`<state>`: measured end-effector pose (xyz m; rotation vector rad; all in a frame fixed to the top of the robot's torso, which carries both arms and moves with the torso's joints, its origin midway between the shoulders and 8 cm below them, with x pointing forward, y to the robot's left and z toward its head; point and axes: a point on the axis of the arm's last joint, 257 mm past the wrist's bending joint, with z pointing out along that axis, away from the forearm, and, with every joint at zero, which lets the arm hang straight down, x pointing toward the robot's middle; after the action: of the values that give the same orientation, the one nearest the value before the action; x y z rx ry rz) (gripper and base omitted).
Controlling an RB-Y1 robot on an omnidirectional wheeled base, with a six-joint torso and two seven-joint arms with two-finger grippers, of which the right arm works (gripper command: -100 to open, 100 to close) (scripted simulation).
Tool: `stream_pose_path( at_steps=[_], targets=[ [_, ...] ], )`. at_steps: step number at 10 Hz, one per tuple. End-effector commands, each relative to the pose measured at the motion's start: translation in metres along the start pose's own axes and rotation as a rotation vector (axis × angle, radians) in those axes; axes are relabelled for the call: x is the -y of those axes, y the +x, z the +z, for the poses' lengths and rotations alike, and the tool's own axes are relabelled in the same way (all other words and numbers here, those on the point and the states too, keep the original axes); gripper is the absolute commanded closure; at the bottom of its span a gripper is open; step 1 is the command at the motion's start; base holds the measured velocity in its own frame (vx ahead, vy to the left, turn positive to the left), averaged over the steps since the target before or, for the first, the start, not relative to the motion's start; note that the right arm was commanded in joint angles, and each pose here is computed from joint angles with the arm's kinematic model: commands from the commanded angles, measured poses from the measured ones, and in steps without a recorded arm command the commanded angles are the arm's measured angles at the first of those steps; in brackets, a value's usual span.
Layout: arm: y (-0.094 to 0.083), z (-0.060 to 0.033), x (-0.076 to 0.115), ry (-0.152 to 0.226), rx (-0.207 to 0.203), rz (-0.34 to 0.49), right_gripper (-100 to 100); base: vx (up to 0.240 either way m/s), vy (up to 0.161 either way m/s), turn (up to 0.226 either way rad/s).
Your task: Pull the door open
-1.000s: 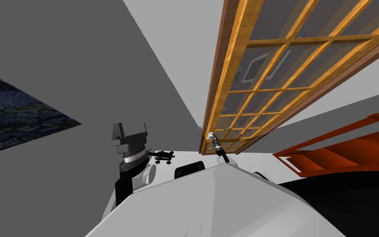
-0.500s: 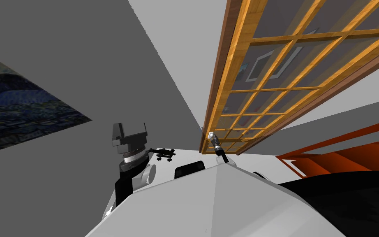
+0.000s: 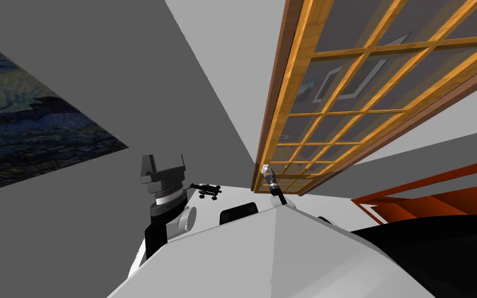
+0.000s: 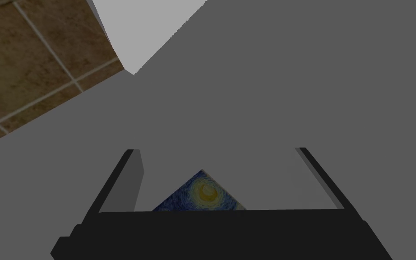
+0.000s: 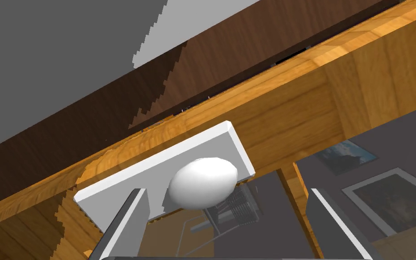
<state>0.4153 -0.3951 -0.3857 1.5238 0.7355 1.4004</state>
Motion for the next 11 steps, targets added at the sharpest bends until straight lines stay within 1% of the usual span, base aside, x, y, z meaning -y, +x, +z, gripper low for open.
stream_pose_path(
  at_steps=[1, 2, 3, 4, 5, 7, 8, 9, 10, 11],
  targets=[
    [-0.0002, 0.0000, -0.0001, -0.007, 0.013, 0.073, -100, -0.050, -0.023, 0.080],
    [-0.0004, -0.0001, 0.0000, -0.014, 0.025, 0.120, -100, -0.076, -0.027, 0.115],
    [-0.0004, -0.0001, 0.0000, -0.014, 0.025, 0.136, -100, -0.062, -0.017, 0.047],
    [-0.0006, -0.0002, 0.0002, -0.021, 0.036, 0.193, -100, -0.061, -0.021, 0.076],
    [-0.0006, -0.0002, 0.0002, -0.021, 0.036, 0.198, -100, -0.045, -0.016, 0.045],
    [-0.0010, -0.0007, 0.0009, -0.036, 0.059, 0.308, -100, -0.060, -0.019, 0.111],
    [-0.0010, -0.0007, 0.0009, -0.037, 0.059, 0.325, -100, -0.063, -0.030, 0.043],
    [-0.0012, -0.0010, 0.0014, -0.045, 0.070, 0.382, -100, -0.069, -0.024, 0.075],
    [-0.0012, -0.0010, 0.0014, -0.045, 0.069, 0.388, -100, -0.053, -0.018, 0.041],
    [-0.0015, -0.0014, 0.0020, -0.053, 0.080, 0.450, -100, -0.059, -0.019, 0.084]
  ],
)
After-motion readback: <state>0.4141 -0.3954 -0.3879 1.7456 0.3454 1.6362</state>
